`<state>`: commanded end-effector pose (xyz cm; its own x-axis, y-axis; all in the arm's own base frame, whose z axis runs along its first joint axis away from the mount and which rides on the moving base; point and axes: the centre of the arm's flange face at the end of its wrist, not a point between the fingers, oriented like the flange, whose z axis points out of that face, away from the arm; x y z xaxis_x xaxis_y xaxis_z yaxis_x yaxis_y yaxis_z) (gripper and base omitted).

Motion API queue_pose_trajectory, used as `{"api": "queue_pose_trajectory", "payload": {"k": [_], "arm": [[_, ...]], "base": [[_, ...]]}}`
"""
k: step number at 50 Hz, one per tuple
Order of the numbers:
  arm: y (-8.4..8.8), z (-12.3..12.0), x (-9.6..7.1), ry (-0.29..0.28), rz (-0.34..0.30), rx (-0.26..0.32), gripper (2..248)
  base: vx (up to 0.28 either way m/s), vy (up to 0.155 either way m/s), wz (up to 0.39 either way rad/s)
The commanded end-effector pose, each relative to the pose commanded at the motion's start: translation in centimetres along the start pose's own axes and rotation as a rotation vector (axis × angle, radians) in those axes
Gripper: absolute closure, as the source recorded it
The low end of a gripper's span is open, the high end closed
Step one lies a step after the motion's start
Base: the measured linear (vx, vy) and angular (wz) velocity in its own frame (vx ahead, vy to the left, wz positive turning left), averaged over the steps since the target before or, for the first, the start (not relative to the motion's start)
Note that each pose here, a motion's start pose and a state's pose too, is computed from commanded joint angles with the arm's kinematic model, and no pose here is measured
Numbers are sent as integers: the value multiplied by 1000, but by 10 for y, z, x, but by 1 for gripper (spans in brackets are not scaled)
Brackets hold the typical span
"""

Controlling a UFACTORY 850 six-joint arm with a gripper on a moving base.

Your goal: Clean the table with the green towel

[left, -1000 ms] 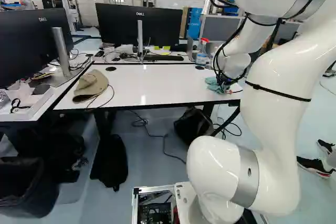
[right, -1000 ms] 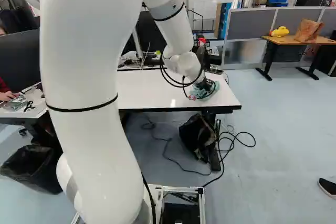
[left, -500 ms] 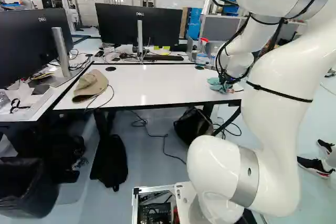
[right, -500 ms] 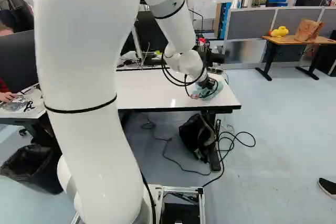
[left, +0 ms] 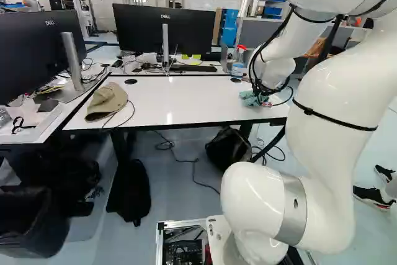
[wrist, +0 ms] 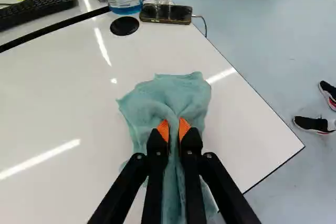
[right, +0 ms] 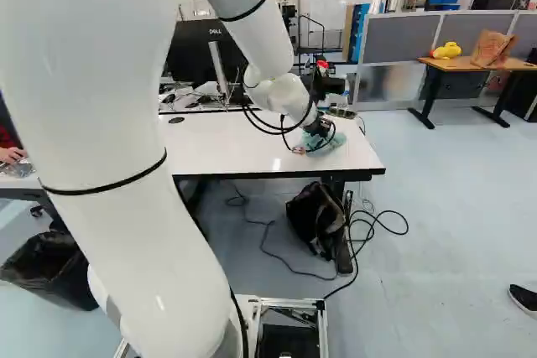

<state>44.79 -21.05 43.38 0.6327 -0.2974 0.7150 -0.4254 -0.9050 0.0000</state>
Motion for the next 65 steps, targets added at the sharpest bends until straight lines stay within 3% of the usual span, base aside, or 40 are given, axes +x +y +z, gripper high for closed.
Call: {"api": "queue_pose_trajectory", "payload": {"k": [58, 65], "arm": [[-83, -35, -33, -8, -130, 131, 208], [-87, -36, -35, -8, -135, 137, 208]], "base": [[0, 0, 0], [0, 0, 0]]}}
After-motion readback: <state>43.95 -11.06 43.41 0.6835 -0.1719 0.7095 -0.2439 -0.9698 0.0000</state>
